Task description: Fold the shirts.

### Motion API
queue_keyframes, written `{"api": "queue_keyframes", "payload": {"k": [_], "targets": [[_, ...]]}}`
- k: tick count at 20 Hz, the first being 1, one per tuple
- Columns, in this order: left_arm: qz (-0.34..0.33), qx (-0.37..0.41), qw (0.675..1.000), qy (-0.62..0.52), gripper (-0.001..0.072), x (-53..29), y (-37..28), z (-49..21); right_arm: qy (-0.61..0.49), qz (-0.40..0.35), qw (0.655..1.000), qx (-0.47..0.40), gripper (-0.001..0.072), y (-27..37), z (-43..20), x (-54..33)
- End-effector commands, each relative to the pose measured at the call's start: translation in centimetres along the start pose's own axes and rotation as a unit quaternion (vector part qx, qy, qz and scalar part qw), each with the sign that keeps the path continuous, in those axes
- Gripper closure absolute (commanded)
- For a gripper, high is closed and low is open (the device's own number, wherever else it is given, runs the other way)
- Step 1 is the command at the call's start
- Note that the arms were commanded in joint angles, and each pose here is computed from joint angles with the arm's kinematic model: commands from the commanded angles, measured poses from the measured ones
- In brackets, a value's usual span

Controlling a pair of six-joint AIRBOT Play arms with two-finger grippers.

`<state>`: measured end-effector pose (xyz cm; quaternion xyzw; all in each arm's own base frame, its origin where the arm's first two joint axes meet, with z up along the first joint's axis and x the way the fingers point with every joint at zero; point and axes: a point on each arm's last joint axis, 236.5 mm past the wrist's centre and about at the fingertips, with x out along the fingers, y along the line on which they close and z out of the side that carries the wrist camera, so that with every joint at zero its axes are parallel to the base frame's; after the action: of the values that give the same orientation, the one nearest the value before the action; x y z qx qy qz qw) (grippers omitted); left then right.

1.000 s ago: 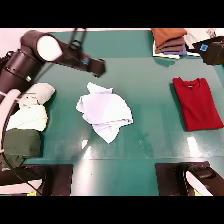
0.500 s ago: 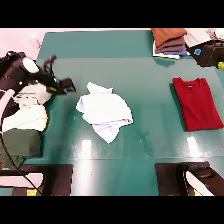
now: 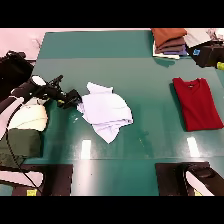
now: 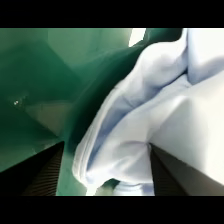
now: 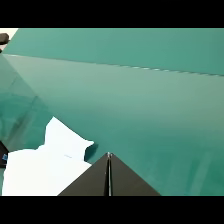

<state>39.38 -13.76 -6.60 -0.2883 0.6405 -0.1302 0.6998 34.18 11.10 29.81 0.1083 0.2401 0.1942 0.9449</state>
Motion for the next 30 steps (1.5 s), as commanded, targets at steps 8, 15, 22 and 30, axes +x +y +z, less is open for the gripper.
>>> {"api": "queue_keyframes", "payload": {"k": [8, 15, 22, 30], "targets": [[-0.014, 0.061, 0.997, -0.037, 0.0684, -2.2, -3.3, 2.3, 0.075, -0.004, 0.997, 0.000, 0.0697, -0.4, -3.4, 0.5], [0.005, 0.133, 0.985, -0.114, 0.0684, -8.5, -6.4, 6.1, 0.353, 0.043, 0.923, 0.149, 0.0558, -1.9, -22.3, 7.5], [0.026, 0.140, 0.984, -0.108, 0.0684, -8.4, -5.3, 6.0, 0.404, 0.106, 0.854, 0.309, 0.0271, 1.0, -34.6, 14.7], [0.027, 0.140, 0.984, -0.108, 0.0684, -8.4, -5.3, 6.0, 0.449, 0.145, 0.846, 0.247, 0.0282, 5.7, -36.6, 19.2]]}}
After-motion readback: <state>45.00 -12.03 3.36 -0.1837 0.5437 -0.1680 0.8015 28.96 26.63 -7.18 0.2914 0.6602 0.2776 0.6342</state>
